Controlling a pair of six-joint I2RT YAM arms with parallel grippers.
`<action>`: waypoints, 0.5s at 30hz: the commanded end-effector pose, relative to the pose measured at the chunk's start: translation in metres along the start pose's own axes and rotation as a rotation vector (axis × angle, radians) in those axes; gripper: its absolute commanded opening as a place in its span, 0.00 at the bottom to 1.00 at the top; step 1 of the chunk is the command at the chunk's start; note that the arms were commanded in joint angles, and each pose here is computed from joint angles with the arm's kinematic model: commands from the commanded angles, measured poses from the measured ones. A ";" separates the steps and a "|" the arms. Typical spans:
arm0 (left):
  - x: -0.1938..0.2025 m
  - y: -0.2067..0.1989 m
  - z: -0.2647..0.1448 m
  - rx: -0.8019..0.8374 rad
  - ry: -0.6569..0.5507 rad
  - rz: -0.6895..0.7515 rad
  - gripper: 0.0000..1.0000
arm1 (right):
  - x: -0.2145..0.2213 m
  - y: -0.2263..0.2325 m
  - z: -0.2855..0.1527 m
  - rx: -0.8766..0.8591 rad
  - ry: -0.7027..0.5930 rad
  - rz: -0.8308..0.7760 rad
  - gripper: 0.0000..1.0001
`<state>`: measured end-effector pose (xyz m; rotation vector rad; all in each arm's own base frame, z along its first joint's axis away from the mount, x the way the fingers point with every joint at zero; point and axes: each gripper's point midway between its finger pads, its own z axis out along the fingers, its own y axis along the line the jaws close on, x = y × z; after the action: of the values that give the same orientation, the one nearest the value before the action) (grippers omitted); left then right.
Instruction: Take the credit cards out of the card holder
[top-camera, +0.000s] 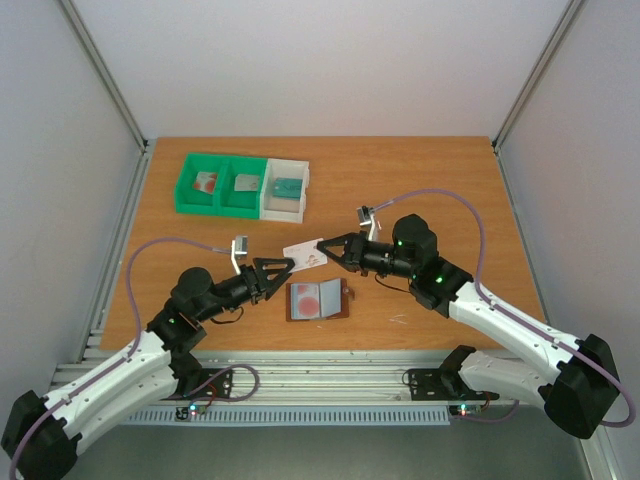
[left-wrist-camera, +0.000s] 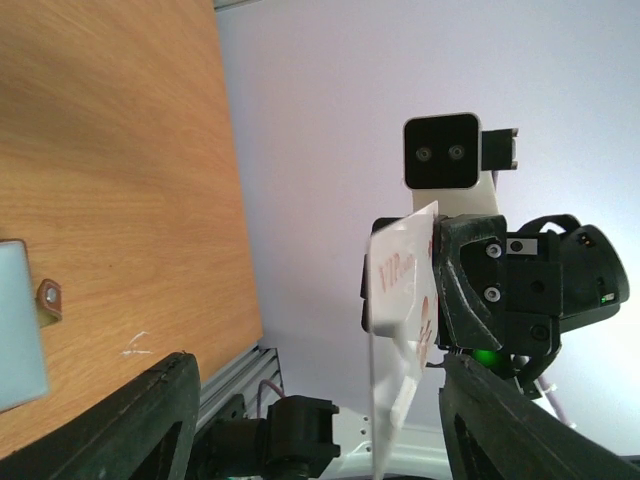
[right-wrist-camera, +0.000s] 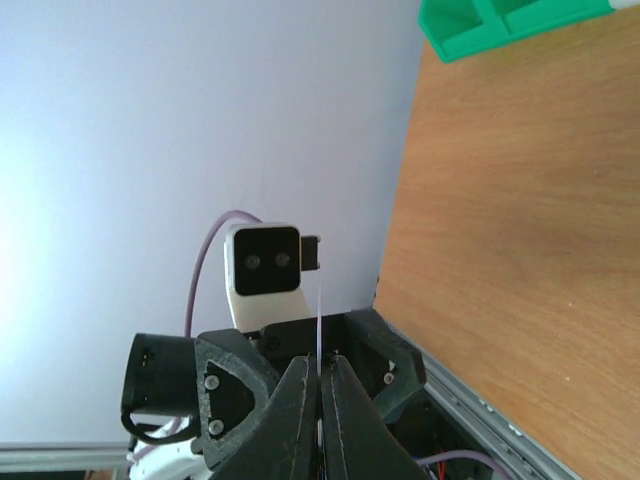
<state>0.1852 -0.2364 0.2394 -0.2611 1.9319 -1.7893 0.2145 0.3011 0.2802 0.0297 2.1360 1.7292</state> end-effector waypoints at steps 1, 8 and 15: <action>-0.008 -0.026 -0.001 0.105 -0.041 0.017 0.66 | -0.011 -0.002 -0.006 0.009 -0.084 0.039 0.01; -0.013 -0.032 0.001 0.119 -0.058 0.007 0.58 | -0.015 -0.005 -0.013 0.024 -0.127 0.059 0.01; -0.014 -0.032 0.009 0.134 -0.040 -0.020 0.46 | -0.017 -0.005 -0.018 0.052 -0.143 0.065 0.01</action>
<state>0.1939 -0.2405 0.2455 -0.3147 1.8948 -1.8381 0.2223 0.2852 0.2754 0.1935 2.1189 1.6754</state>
